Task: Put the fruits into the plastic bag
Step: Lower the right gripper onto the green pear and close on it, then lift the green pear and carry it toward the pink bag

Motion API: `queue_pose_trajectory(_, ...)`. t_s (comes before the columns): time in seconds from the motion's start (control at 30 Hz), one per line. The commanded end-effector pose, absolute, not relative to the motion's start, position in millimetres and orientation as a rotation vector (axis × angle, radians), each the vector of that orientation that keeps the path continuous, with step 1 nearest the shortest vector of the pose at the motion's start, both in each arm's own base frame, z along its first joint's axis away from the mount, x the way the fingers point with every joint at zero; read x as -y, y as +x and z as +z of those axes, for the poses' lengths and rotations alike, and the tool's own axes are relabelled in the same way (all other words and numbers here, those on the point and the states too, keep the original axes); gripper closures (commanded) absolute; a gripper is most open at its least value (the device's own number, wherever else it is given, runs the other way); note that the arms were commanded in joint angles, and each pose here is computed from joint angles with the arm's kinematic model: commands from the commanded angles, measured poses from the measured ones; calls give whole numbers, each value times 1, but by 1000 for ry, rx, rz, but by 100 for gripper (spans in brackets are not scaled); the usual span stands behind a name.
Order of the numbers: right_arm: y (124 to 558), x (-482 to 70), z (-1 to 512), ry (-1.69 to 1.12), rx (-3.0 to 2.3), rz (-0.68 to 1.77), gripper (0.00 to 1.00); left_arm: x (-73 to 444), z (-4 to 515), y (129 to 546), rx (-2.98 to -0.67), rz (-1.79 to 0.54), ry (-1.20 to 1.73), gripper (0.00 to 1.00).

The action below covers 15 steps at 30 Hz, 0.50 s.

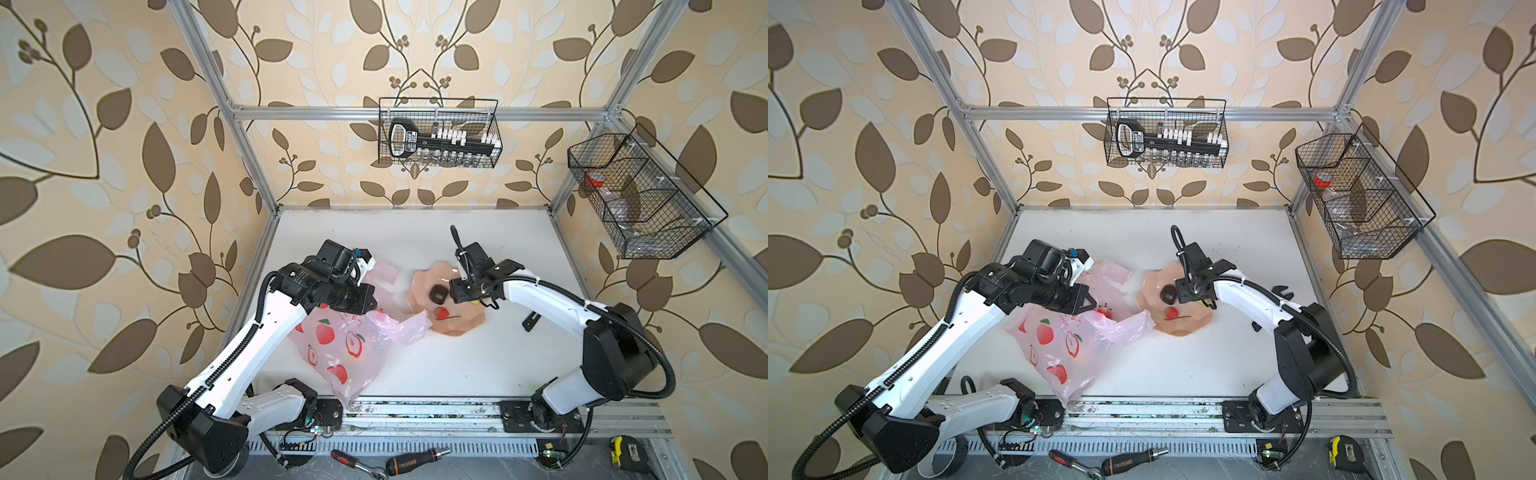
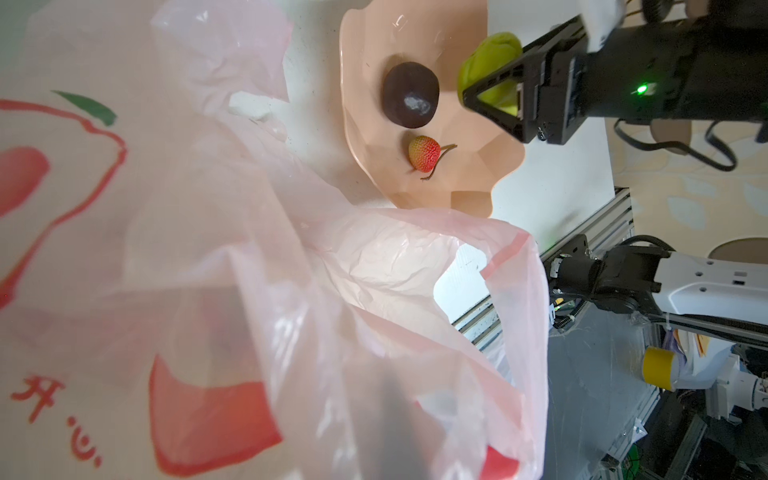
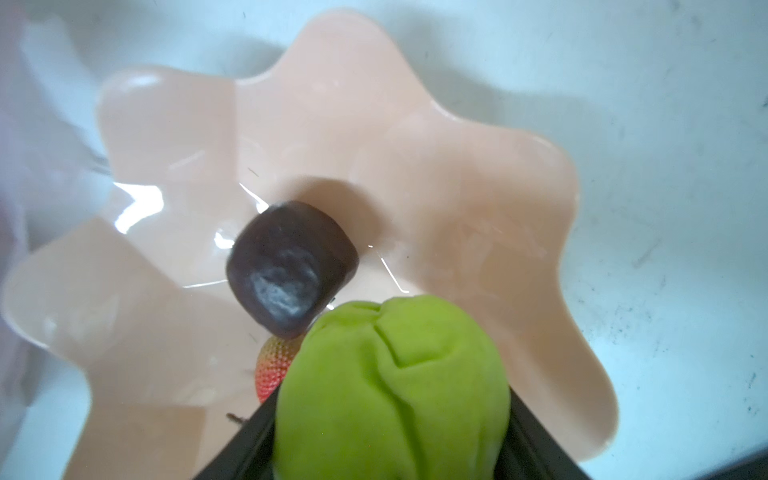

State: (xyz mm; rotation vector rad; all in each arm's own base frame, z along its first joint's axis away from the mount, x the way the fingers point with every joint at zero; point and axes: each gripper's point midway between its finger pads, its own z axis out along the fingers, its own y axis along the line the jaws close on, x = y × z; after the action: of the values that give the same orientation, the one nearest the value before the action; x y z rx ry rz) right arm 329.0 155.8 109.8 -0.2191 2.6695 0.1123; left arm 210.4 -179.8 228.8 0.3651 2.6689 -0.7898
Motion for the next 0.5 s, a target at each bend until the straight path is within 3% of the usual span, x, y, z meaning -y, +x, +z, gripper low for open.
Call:
queue_pose_trajectory(0.0,333,-157,143,-126,-2618,245,46,182,243,216,-2620,-794,394,100)
queue_pose_trajectory(0.47,354,-252,205,-5,-2421,1258,50,182,247,214,-2613,-799,402,100)
